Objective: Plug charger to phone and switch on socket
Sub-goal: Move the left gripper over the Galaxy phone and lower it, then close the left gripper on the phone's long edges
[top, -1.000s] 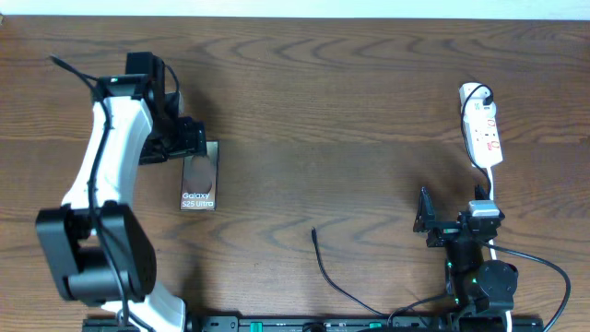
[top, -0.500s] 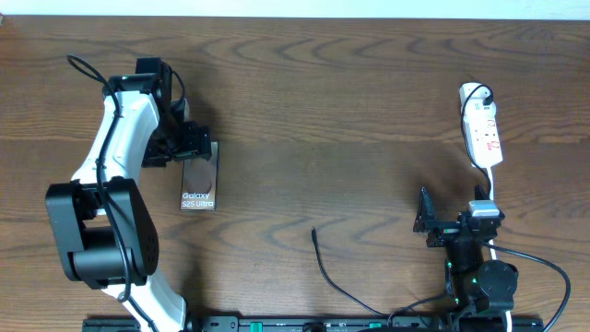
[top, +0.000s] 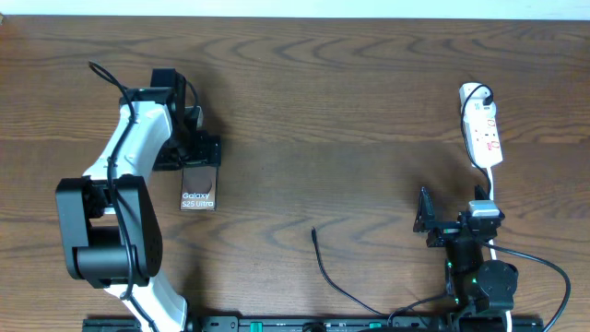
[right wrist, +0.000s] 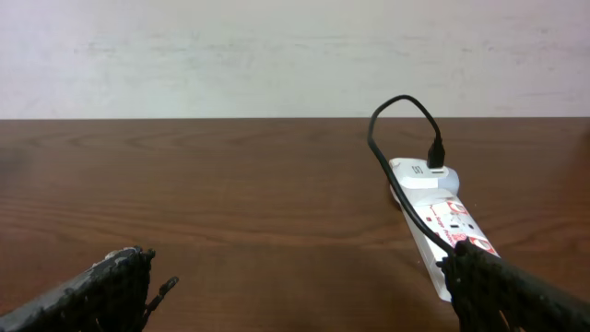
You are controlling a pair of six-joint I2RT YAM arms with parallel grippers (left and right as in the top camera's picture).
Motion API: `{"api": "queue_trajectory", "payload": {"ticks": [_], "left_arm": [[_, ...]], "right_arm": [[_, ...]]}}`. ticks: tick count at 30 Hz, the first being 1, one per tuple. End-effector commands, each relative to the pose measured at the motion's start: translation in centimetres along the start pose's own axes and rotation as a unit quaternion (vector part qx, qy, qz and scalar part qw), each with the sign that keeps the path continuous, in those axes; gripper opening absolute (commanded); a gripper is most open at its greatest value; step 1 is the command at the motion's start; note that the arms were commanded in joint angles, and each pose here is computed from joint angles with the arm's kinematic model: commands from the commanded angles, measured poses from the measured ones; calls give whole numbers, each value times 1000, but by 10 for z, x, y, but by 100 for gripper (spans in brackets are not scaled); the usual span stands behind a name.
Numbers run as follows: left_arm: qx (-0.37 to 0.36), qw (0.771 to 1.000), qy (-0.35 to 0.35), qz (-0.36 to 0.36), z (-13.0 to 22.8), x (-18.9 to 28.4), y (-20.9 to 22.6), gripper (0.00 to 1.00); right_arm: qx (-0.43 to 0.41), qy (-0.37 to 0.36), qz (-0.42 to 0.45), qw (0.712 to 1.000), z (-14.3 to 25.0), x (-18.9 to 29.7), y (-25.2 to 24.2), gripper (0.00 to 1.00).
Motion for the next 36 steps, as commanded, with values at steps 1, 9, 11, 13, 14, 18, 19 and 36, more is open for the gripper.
{"api": "queue_trajectory", "payload": {"ticks": [1, 9, 11, 13, 14, 18, 19, 36], "left_arm": [[-13, 1000, 6, -1, 4, -4, 1, 93], [-13, 1000, 4, 0, 8, -16, 3, 93], [-13, 1000, 5, -1, 10, -21, 4, 93], [-13, 1000, 4, 0, 11, -25, 5, 93], [-14, 1000, 3, 0, 11, -27, 5, 93], [-14, 1000, -2, 2, 12, -34, 6, 94], [-14, 1000, -3, 2, 12, -35, 6, 93], [-14, 999, -14, -32, 14, -46, 18, 93]], "right_arm": [[-3, 3, 0, 1000, 1, 0, 1, 99], [-3, 3, 0, 1000, 1, 0, 1, 99], [-3, 3, 0, 1000, 1, 0, 1, 99], [-3, 3, 0, 1000, 1, 0, 1, 99], [-3, 3, 0, 1000, 1, 0, 1, 99], [-3, 3, 0, 1000, 1, 0, 1, 99], [-3, 2, 0, 1000, 1, 0, 1, 99], [-3, 3, 0, 1000, 1, 0, 1, 99]]}}
Point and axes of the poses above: each gripper's point midway between its finger pads, its own x axis back along the fingers, its own y axis along the line the jaws close on, z = x × y, the point moved 3 cm from there along x, back along the fingers, and after that the axes turned 15 degrees about x, right-handed, at the moved point
